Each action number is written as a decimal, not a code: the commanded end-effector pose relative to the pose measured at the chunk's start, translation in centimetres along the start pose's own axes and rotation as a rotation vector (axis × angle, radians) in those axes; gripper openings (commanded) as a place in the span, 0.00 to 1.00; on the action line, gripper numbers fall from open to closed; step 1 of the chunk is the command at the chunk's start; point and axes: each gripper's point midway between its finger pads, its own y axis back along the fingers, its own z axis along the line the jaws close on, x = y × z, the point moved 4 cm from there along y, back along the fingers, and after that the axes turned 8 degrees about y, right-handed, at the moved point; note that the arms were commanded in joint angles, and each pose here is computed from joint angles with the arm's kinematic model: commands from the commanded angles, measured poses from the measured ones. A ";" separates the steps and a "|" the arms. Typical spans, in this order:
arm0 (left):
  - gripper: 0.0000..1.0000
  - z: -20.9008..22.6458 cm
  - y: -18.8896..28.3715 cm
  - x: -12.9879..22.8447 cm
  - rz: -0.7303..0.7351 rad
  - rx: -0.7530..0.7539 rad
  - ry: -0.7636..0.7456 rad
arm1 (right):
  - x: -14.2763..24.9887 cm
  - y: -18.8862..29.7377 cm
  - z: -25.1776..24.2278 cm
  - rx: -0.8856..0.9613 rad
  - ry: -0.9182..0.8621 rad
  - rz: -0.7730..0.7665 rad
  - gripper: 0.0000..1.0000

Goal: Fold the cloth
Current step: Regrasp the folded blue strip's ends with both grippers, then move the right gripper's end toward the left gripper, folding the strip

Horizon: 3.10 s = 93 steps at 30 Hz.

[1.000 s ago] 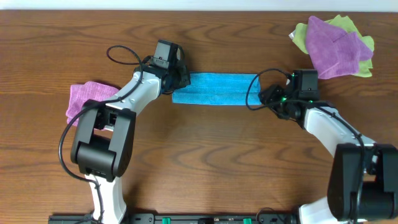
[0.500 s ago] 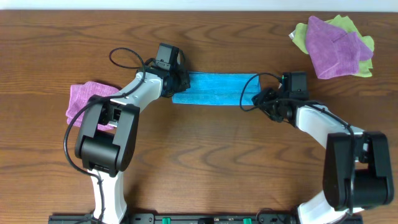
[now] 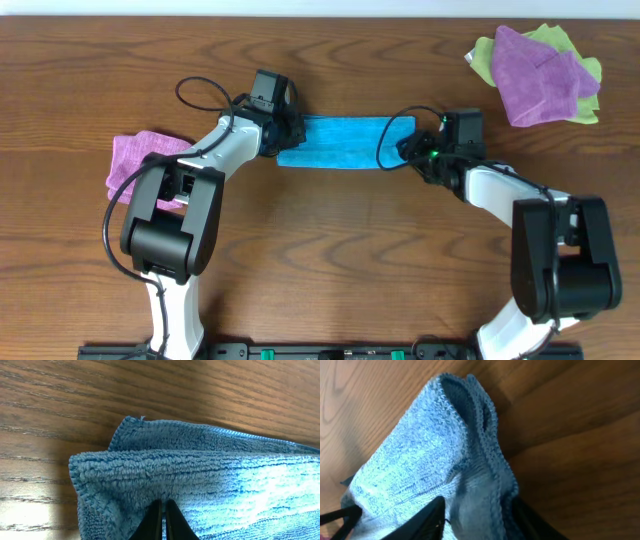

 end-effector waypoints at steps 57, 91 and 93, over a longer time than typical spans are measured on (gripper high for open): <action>0.06 -0.5 0.4 -0.4 0.021 -0.001 -0.029 | 6.4 1.7 17.2 -0.267 0.471 0.016 0.01; 0.06 0.8 7.9 -7.9 -0.062 -0.143 -0.033 | 7.1 1.7 19.6 -0.258 0.518 -0.038 0.01; 0.06 1.0 8.6 -8.4 -0.076 -0.142 -0.023 | 7.2 1.2 19.8 -0.256 0.521 -0.031 0.01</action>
